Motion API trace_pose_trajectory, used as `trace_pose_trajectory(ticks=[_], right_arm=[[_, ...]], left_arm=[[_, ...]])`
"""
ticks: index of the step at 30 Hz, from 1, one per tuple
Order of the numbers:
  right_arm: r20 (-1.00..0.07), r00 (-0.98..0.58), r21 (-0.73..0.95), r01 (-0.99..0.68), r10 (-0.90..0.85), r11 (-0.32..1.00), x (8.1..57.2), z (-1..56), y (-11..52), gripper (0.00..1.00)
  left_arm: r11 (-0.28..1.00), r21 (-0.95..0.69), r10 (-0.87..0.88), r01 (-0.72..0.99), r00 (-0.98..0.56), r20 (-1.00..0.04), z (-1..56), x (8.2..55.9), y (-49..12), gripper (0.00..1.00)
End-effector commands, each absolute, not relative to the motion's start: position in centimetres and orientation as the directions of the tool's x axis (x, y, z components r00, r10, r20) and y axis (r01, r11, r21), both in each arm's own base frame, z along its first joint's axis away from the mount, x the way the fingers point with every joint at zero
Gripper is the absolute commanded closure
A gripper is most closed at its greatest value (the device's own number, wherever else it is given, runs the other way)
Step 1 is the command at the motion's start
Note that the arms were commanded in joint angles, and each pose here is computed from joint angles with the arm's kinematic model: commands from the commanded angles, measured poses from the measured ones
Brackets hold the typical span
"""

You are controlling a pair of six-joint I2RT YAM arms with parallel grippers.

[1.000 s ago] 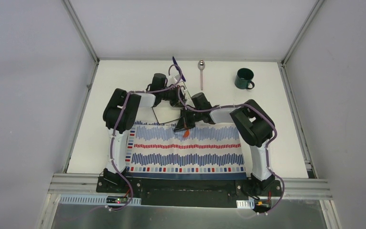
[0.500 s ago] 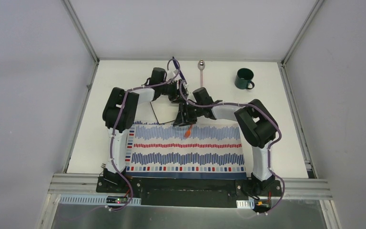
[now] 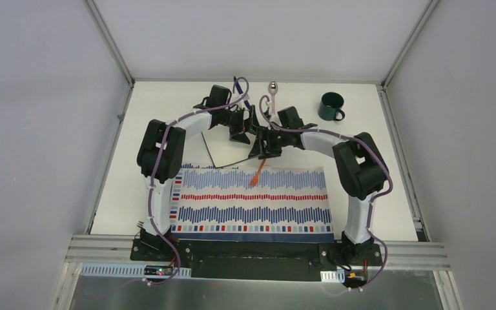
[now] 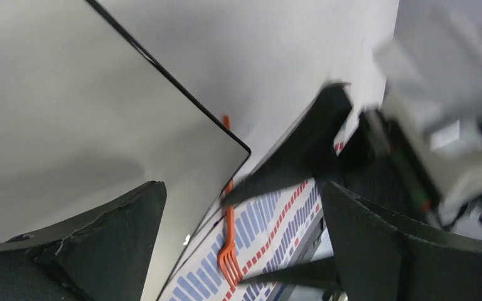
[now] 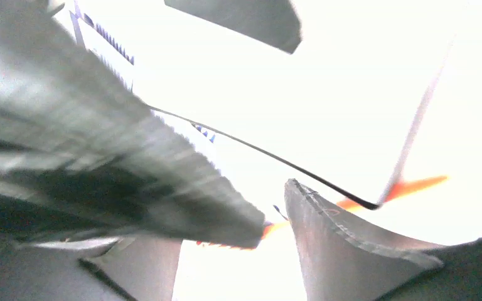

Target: Set the dinner table for one person

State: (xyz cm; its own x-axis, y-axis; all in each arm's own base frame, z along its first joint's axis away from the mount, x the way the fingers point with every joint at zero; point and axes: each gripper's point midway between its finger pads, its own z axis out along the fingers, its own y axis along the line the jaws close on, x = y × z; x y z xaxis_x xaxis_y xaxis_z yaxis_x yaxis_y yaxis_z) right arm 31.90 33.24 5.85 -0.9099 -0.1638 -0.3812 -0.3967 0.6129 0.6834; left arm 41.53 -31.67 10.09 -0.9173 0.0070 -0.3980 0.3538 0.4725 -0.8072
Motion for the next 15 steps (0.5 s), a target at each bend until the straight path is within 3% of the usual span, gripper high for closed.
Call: trace_pose_trajectory(ticks=[1, 15], right_arm=[[-0.392, -0.915, 0.664, -0.353, -0.096, 0.659, 34.1, 7.3, 30.1, 0.36], [-0.397, -0.918, 0.666, -0.308, -0.027, 0.679, 35.8, 7.3, 28.3, 0.34]], left_arm=[[0.368, -0.786, 0.097, 0.497, -0.861, -0.499, 15.7, 39.3, -33.3, 0.01], [0.436, -0.724, -0.008, 0.534, -0.803, -0.597, 17.7, 41.0, -32.2, 0.01]])
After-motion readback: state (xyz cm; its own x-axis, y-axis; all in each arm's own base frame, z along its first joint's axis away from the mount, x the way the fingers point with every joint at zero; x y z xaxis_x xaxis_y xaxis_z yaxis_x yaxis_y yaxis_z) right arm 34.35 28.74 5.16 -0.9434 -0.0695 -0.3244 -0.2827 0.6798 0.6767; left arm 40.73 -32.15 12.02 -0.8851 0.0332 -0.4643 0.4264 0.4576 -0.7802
